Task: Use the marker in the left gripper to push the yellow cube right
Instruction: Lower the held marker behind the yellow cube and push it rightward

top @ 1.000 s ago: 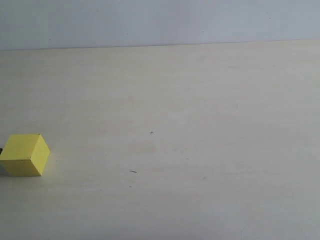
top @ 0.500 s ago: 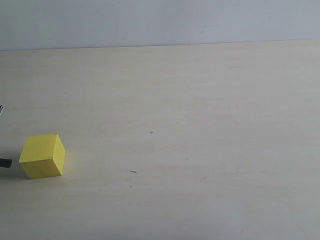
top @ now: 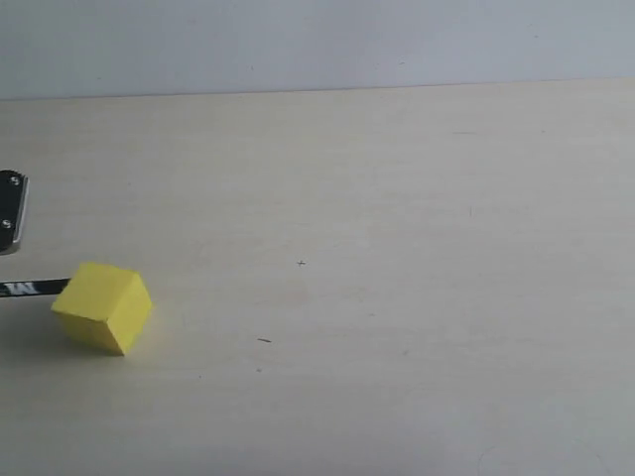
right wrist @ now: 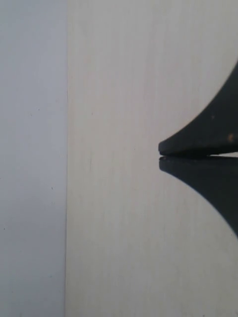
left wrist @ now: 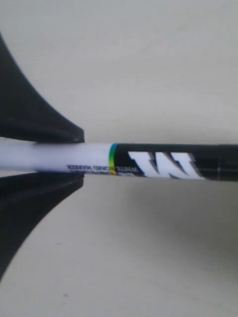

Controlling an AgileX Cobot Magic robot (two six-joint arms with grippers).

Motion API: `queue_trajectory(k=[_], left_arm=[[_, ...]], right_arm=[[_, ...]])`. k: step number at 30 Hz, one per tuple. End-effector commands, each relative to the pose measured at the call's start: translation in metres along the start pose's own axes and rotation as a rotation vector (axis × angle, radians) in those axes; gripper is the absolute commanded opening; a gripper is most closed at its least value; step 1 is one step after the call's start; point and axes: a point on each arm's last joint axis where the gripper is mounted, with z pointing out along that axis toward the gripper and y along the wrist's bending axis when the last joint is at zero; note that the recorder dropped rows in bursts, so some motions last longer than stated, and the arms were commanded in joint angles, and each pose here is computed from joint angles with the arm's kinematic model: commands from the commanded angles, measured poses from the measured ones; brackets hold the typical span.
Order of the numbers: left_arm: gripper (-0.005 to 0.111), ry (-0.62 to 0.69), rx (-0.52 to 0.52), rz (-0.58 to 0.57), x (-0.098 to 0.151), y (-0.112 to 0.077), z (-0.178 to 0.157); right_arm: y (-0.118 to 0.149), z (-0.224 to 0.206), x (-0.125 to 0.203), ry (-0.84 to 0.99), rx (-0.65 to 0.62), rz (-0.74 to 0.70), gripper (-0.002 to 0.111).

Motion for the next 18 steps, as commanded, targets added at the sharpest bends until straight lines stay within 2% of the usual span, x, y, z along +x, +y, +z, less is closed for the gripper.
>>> queue_trajectory(k=[1,5,9,18], left_arm=[[0.0,-0.055,0.005,0.032,-0.015,-0.003,-0.004],[0.0,0.043,0.008,-0.015,0.001,-0.002,-0.003],[0.0,0.097,0.041,0.011,0.008,-0.005,-0.003],[0.0,0.062,0.059,-0.022,0.004,-0.007,-0.003]], right_arm=[[0.0,0.0,0.001,-0.006,0.006,0.003,0.0],[0.0,0.0,0.001,-0.006,0.006,0.003,0.0],[0.0,0.0,0.001,-0.006,0.006,0.003,0.0],[0.0,0.0,0.001,-0.006,0.006,0.003,0.0]])
